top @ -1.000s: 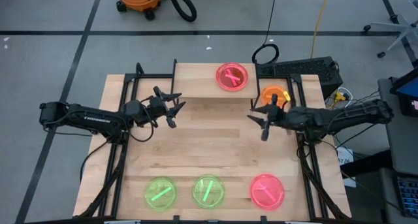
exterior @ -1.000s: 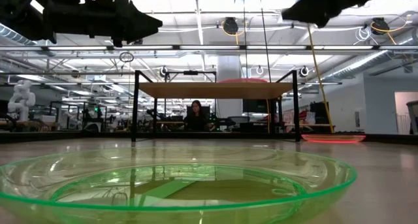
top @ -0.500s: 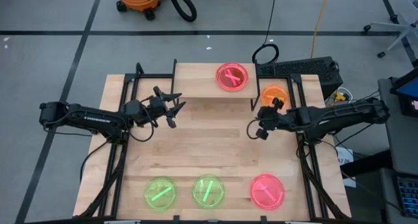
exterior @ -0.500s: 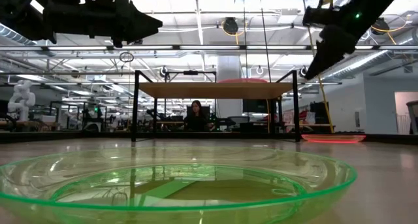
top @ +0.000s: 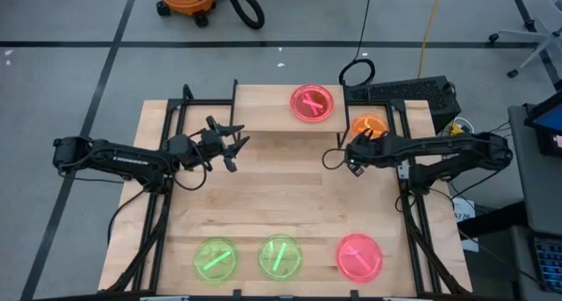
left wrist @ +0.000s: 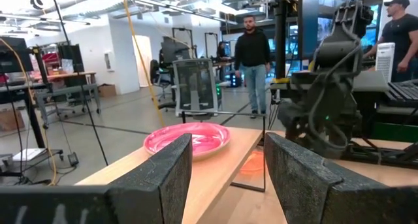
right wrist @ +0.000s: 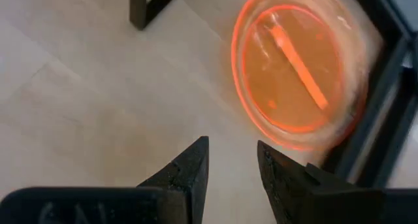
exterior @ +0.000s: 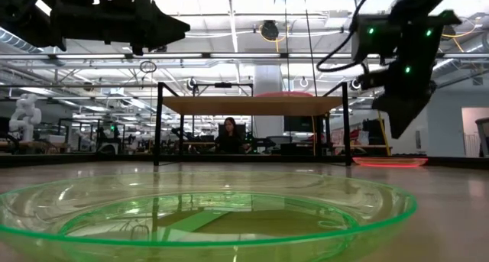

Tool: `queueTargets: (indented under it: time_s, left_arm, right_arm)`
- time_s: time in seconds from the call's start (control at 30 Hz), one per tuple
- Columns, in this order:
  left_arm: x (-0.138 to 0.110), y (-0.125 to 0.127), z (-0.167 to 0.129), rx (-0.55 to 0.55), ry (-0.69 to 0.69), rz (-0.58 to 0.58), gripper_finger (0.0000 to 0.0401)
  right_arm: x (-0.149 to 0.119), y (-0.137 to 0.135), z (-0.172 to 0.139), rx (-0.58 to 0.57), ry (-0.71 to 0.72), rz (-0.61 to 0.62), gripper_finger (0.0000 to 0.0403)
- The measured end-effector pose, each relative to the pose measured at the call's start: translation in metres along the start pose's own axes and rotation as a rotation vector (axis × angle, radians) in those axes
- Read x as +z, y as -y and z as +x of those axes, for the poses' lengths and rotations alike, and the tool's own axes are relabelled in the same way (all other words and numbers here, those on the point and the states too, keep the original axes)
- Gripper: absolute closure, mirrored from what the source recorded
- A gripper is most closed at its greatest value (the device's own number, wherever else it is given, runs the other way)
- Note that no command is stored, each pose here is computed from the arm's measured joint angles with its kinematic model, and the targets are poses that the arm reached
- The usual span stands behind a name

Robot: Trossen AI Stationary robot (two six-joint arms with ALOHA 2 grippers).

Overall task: Place and stack plates onto a shelf
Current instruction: Put the orange plate on the shelf

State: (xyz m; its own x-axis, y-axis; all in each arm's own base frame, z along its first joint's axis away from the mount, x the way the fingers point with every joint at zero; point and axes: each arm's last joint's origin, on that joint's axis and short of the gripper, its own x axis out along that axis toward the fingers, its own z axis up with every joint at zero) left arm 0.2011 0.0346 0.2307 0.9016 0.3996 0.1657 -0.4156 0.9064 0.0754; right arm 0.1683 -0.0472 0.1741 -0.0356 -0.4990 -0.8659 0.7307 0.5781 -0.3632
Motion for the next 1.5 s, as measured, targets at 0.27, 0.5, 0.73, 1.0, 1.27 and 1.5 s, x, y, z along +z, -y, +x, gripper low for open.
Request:
queueTargets:
  time_s: [0.27, 0.5, 0.73, 1.0, 1.27, 1.5]
  left_arm:
    - [0.000, 0.000, 0.000, 0.000, 0.000, 0.000, 0.0203]
    - [0.000, 0.000, 0.000, 0.000, 0.000, 0.001, 0.0203]
    - [0.000, 0.000, 0.000, 0.000, 0.000, 0.001, 0.0203]
    - [0.000, 0.000, 0.000, 0.000, -0.001, 0.001, 0.0203]
    - [0.000, 0.000, 0.000, -0.001, -0.002, 0.002, 0.0204]
    - [0.000, 0.000, 0.000, -0.001, -0.004, 0.002, 0.0204]
  right_arm:
    - [-0.006, -0.004, 0.044, -0.039, -0.046, -0.127, 0.0287]
    - [-0.006, 0.003, 0.064, -0.089, -0.070, -0.093, 0.0287]
    - [-0.003, 0.008, 0.072, -0.095, -0.040, -0.069, 0.0297]
    - [-0.002, 0.011, 0.074, -0.085, -0.060, -0.083, 0.0395]
    - [-0.005, 0.016, 0.058, 0.010, -0.121, -0.080, 0.0402]
    - [0.003, 0.017, 0.035, 0.107, 0.013, -0.012, 0.0403]
